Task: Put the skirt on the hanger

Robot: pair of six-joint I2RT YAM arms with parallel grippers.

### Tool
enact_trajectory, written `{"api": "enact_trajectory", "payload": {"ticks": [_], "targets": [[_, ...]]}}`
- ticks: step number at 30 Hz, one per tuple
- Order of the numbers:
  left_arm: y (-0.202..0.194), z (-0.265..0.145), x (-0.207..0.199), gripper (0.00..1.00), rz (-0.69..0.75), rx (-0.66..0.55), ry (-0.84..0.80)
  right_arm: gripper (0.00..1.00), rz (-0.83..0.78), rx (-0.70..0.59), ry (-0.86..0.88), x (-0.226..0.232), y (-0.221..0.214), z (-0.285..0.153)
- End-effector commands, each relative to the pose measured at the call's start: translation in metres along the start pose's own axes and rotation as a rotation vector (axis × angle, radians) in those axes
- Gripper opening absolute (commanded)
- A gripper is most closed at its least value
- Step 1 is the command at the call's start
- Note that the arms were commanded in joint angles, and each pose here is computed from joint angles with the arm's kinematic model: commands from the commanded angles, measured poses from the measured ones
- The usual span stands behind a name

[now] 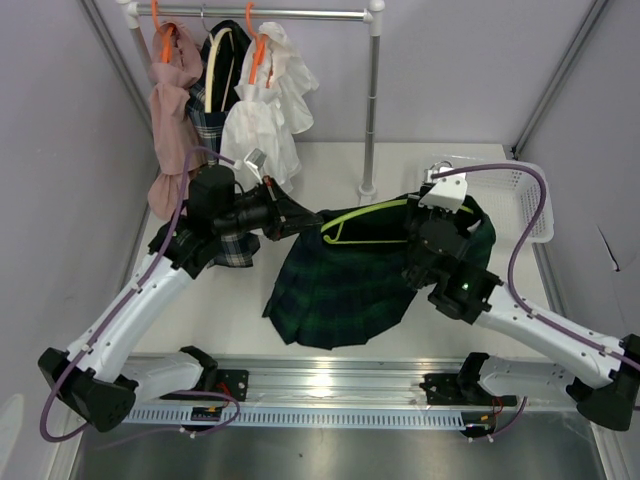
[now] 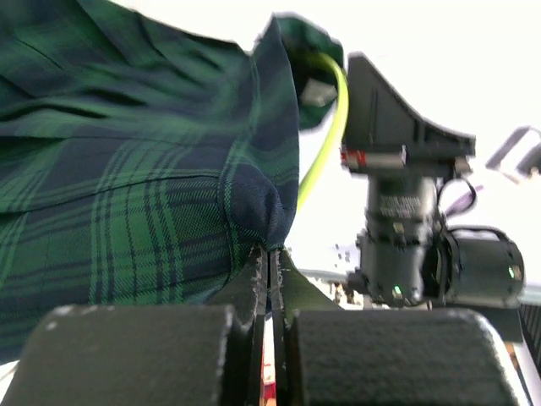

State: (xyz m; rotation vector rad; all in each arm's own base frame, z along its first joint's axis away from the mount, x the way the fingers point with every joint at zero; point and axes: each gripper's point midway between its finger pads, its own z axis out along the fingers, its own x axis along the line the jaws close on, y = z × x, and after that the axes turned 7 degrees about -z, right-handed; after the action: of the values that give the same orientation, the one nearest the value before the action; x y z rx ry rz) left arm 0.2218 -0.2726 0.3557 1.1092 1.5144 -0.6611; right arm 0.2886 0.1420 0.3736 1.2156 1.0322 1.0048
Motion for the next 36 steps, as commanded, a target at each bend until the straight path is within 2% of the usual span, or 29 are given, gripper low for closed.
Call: {"api": "enact_trajectory", "payload": {"ticks": [1,6,14,22,27,28,31,33,34,36], "targets": [[0.027,0.007,-0.051,0.00,0.058,-0.111,-0.180,0.00,0.029,0.074,0.467,0.076,-0.009,-0.045],[0.031,0.011,-0.043,0.00,0.058,-0.125,-0.160,0.00,0.099,0.152,0.697,0.092,-0.011,-0.075],[0.032,0.008,-0.044,0.00,0.084,-0.145,-0.158,0.00,0.159,0.245,0.874,0.096,-0.003,-0.092],[0.028,0.004,-0.032,0.00,0.125,-0.149,-0.129,0.00,0.134,0.282,0.763,0.077,-0.019,-0.072],[0.022,0.001,0.004,0.00,0.204,-0.148,-0.023,0.00,0.137,0.322,0.719,0.067,-0.048,-0.068],[0.021,-0.004,0.010,0.02,0.255,-0.157,-0.003,0.00,0.135,0.329,0.713,0.066,-0.053,-0.067],[0.011,-0.010,0.039,0.26,0.380,-0.113,0.099,0.00,0.153,0.326,0.700,0.061,-0.060,-0.068],[0.007,-0.016,0.053,0.35,0.451,-0.092,0.163,0.00,0.163,0.320,0.702,0.058,-0.059,-0.069],[0.004,-0.023,0.063,0.43,0.523,-0.090,0.208,0.00,0.158,0.323,0.702,0.058,-0.061,-0.069],[-0.002,-0.028,0.078,0.48,0.573,-0.065,0.240,0.00,0.142,0.332,0.693,0.055,-0.064,-0.069]]}}
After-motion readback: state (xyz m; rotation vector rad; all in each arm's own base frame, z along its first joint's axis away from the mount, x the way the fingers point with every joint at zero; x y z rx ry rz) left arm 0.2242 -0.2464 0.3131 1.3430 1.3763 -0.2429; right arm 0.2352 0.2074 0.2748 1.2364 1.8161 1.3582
